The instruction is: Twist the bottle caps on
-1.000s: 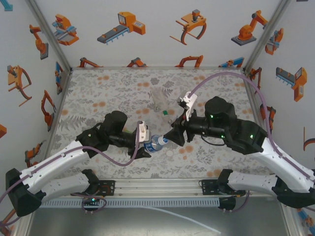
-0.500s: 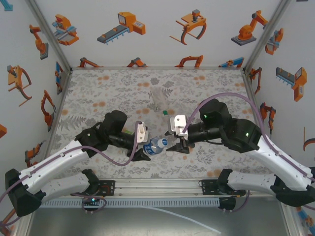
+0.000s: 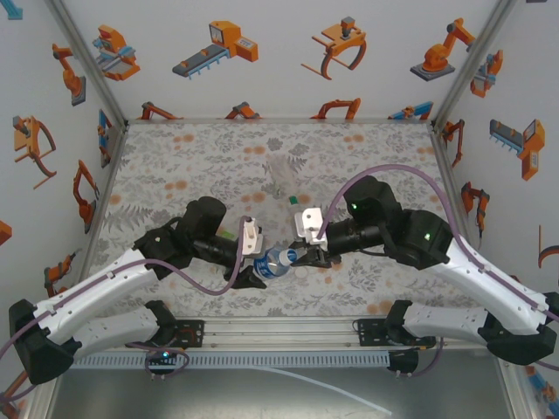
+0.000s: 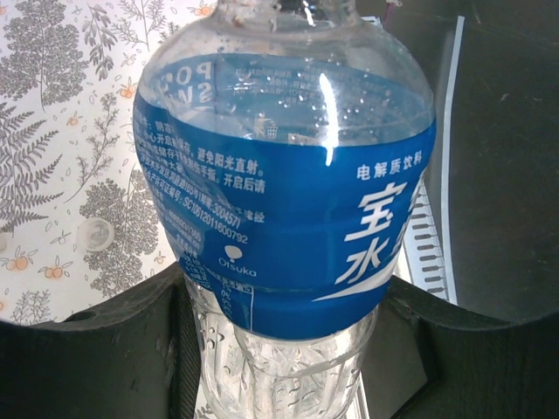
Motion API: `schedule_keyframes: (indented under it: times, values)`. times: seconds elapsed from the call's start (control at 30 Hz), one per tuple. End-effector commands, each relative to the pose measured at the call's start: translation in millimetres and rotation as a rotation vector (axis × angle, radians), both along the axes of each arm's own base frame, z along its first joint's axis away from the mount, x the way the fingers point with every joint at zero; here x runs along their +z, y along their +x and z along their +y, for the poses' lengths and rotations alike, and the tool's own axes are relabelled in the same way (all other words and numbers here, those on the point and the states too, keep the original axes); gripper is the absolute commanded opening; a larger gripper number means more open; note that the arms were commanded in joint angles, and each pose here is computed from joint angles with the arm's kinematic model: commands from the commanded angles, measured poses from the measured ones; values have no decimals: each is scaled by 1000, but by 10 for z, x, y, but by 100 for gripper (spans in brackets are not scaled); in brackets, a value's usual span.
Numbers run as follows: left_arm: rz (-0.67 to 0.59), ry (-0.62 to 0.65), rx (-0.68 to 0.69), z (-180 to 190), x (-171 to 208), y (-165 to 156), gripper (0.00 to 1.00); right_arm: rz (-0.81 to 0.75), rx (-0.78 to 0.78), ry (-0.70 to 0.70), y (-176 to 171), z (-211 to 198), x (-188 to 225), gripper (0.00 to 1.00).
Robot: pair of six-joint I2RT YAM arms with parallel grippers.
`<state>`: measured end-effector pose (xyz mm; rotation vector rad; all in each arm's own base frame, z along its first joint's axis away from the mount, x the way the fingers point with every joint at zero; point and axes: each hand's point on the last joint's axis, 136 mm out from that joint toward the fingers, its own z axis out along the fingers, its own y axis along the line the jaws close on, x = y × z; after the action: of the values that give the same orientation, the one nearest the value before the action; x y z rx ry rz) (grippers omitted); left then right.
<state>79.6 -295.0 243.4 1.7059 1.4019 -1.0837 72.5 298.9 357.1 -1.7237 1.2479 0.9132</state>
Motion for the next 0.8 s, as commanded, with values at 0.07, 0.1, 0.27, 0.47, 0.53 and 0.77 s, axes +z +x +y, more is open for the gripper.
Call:
schedule_keyframes:
  times: [0.07, 0.1, 0.27, 0.47, 0.53, 0.77]
  values:
    - [-24, -37, -26, -26, 167, -26, 0, 43, 28, 17, -53, 49, 17, 21]
    - [-25, -33, -20, -28, 159, -13, 0, 66, 19, 15, -50, 58, 15, 16]
    - [-53, -14, 36, -30, 130, 93, 0, 336, -251, 48, 241, 168, -37, 0]
    - [-80, 3, 70, -50, 58, 186, 0, 839, -820, 95, 808, 76, -284, 0]
    - [-91, 16, 91, -55, 22, 237, 0, 1010, -1064, 90, 969, -80, -446, 0]
    - [-128, 37, 106, -63, -42, 308, 0, 1310, -1305, 115, 1076, -139, -719, 0]
